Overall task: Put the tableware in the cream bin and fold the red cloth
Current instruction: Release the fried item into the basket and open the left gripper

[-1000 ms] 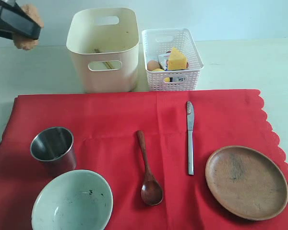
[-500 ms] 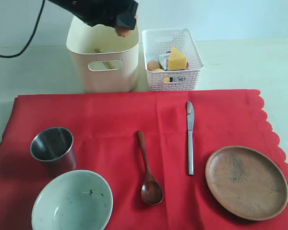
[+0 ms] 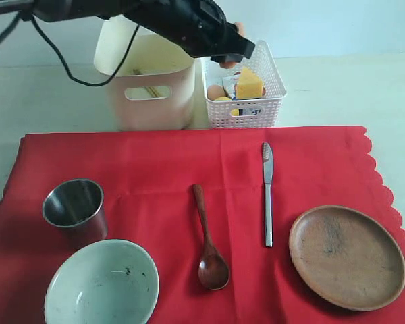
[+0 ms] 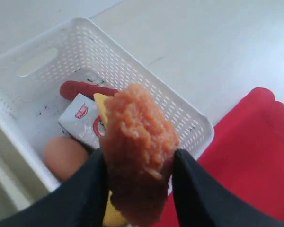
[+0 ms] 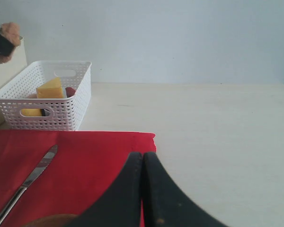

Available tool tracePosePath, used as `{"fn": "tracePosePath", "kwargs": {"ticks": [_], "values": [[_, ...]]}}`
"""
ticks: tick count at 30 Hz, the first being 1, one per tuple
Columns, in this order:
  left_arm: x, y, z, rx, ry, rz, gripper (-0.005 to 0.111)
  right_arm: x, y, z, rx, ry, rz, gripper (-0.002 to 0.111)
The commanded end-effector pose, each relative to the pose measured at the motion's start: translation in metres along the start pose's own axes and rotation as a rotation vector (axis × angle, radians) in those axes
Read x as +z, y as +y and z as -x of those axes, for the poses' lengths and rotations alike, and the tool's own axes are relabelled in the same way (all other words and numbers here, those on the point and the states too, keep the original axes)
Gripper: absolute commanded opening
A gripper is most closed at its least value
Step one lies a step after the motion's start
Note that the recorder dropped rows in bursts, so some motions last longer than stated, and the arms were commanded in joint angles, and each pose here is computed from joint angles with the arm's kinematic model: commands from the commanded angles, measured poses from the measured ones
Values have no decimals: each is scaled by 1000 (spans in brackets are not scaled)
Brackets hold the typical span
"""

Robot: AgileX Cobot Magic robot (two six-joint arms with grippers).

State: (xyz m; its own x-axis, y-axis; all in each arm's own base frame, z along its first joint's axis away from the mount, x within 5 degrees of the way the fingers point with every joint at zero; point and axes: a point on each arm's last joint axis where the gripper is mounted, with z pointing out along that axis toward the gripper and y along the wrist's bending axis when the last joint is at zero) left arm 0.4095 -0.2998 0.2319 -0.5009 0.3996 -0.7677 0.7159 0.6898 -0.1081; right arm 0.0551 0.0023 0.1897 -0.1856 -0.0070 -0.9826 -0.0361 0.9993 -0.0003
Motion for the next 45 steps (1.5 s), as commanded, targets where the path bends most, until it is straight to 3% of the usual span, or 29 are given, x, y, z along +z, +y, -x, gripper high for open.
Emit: {"fn": "tracePosePath", "kwargs": {"ticks": [1,12,20,24,32,45], "values": [[22,3,2,46,-63,45,0,0,0,1,0,-30,-6,0],[67,15,-23,41,-43,75,3,0,0,1,0,-30,-6,0],[71,15,-28,58,-30,79,46,0,0,1,0,-30,-6,0],[65,14,-21,69,-55,88,57,0,0,1,0,-30,-6,0],[47,14,-2,146,-109,127,64,0,0,1,0,-30,-6,0],[-12,2,43,188,-214,137,60,0,0,1,4,-30,-6,0]]}}
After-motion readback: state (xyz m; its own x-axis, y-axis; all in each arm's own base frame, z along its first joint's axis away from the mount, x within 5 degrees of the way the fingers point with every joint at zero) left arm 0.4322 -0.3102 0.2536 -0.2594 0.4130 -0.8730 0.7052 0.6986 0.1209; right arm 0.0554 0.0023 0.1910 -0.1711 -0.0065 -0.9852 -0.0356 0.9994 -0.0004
